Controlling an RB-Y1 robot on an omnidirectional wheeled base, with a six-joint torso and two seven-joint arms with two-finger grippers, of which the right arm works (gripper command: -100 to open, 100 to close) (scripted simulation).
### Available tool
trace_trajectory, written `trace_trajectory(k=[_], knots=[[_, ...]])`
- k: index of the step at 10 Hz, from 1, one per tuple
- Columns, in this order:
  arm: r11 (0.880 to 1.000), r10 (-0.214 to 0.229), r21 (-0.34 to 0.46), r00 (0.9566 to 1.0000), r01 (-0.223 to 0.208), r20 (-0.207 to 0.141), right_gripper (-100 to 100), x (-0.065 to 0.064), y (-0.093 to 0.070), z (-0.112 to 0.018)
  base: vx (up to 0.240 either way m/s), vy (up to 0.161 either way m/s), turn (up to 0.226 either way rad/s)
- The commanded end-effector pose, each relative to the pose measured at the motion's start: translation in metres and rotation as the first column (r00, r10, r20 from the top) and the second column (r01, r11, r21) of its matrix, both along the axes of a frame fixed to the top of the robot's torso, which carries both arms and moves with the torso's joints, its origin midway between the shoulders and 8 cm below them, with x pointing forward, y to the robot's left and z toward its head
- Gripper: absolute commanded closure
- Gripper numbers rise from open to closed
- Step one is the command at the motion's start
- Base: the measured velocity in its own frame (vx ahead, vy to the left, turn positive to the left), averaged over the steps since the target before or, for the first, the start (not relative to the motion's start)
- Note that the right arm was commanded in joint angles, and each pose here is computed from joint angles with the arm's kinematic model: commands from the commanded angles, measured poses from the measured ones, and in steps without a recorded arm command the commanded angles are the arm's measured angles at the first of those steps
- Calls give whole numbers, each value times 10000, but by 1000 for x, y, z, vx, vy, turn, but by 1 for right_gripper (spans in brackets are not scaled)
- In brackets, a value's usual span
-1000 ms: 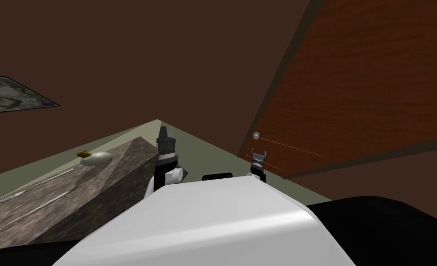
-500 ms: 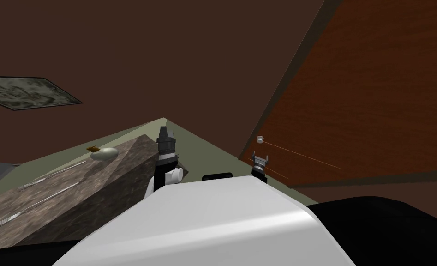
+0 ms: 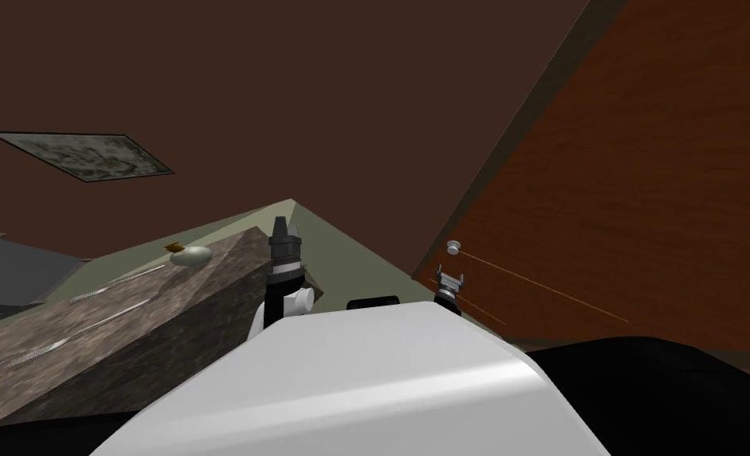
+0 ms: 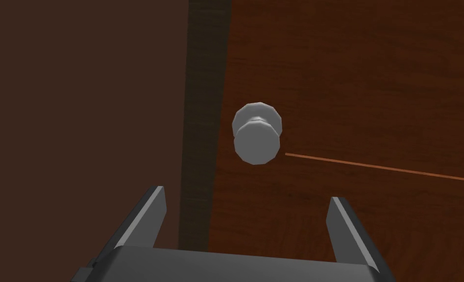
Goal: Pull the door open
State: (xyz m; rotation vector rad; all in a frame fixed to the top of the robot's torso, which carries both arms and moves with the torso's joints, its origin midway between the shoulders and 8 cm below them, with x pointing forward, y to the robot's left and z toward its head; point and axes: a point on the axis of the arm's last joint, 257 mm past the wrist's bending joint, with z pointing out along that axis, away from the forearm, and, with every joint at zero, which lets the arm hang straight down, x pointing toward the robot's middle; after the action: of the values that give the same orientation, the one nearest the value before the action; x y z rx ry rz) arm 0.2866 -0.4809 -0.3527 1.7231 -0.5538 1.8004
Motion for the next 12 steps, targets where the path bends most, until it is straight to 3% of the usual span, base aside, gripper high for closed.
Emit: trace_trajectory(k=[1,6,7,12], knots=[[9995,-171,249,9999,170,15,-100,-6,-5,-9,34,-61,95],[9910,-829,1053,9966,822,25,-100,-32,-22,-33,46,-66,123],[9926,-746,956,9972,742,5,-100,-29,-21,-32,23,-28,22],[9917,-872,941,9962,870,-22,-100,-74,-30,-38,199,5,-5]])
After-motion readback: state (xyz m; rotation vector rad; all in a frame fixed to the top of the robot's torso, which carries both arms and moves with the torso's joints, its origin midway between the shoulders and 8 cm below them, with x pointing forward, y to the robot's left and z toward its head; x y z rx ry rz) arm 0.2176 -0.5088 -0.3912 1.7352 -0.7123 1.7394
